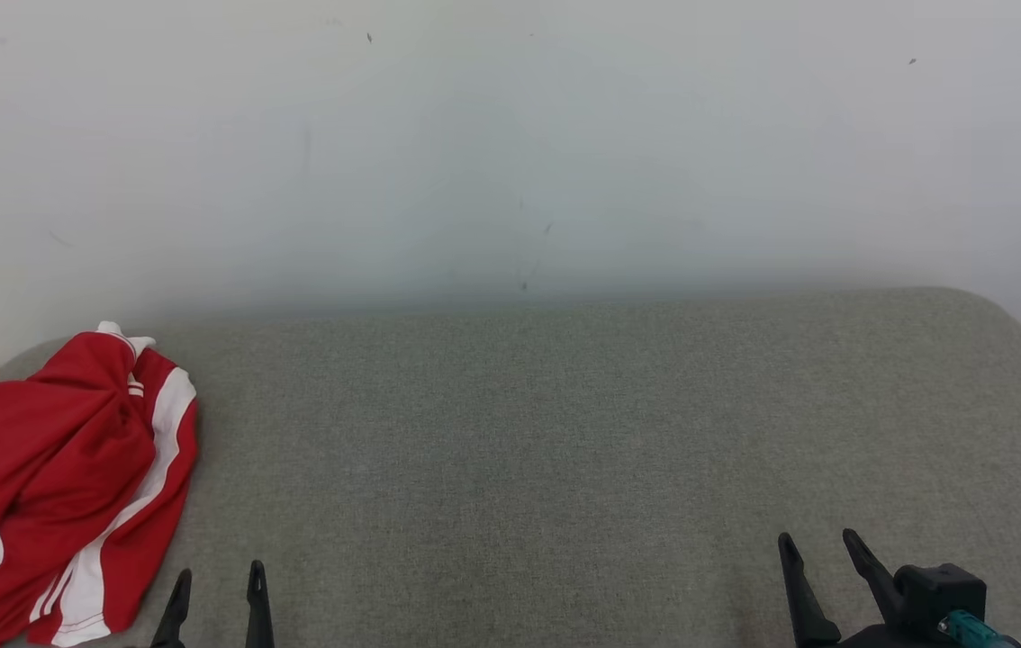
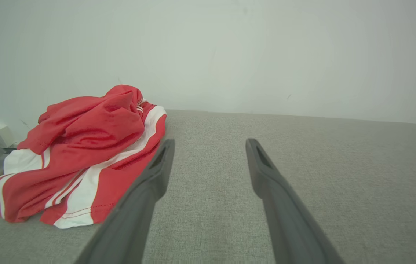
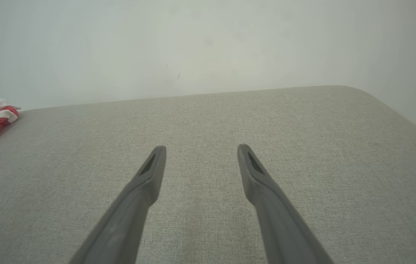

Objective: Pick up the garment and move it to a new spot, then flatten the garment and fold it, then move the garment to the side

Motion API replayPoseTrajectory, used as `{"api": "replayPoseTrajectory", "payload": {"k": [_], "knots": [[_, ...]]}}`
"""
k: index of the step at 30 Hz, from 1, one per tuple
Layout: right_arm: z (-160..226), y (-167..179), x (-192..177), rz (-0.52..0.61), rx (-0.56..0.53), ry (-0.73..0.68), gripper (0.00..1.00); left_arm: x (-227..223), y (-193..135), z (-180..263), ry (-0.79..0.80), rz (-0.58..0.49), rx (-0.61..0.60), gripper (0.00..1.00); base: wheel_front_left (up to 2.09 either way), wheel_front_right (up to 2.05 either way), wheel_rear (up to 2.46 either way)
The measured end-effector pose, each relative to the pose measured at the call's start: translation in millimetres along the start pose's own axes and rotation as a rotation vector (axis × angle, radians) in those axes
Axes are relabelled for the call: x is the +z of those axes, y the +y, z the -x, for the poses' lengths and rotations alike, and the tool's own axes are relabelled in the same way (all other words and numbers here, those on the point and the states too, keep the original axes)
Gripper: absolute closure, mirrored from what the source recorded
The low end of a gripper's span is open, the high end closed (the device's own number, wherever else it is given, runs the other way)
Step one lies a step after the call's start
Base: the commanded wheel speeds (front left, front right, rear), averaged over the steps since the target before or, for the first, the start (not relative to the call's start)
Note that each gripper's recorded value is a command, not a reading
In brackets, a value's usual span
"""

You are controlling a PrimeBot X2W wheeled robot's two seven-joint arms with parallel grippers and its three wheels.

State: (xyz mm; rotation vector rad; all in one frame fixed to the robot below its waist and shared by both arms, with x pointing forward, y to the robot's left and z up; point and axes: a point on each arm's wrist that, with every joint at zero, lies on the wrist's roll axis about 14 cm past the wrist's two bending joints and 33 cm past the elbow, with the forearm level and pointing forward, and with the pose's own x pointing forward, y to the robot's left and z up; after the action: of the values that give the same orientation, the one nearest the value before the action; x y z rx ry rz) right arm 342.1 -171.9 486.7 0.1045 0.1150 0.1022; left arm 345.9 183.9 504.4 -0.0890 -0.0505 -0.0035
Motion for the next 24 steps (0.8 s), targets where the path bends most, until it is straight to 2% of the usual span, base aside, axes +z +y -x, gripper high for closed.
{"api": "replayPoseTrajectory", "payload": {"k": [7, 16, 24], "knots": [[1.5, -1.6, -4.0, 0.025, -0.011, 0.017, 0.0, -0.1, 1.1, 2.0, -0.01, 0.022, 0.012, 0.0, 0.0, 0.0, 0.0], [3.7, -1.6, -7.5, 0.084, -0.02, 0.033, 0.0, 2.7, -1.3, 4.3, -0.031, -0.03, -0.004, 0.0, 0.0, 0.0, 0.0], [3.2, 0.3, -7.7, 0.084, -0.015, 0.035, 0.0, 0.8, 0.6, 5.8, -0.026, -0.027, 0.006, 0.0, 0.0, 0.0, 0.0]]}}
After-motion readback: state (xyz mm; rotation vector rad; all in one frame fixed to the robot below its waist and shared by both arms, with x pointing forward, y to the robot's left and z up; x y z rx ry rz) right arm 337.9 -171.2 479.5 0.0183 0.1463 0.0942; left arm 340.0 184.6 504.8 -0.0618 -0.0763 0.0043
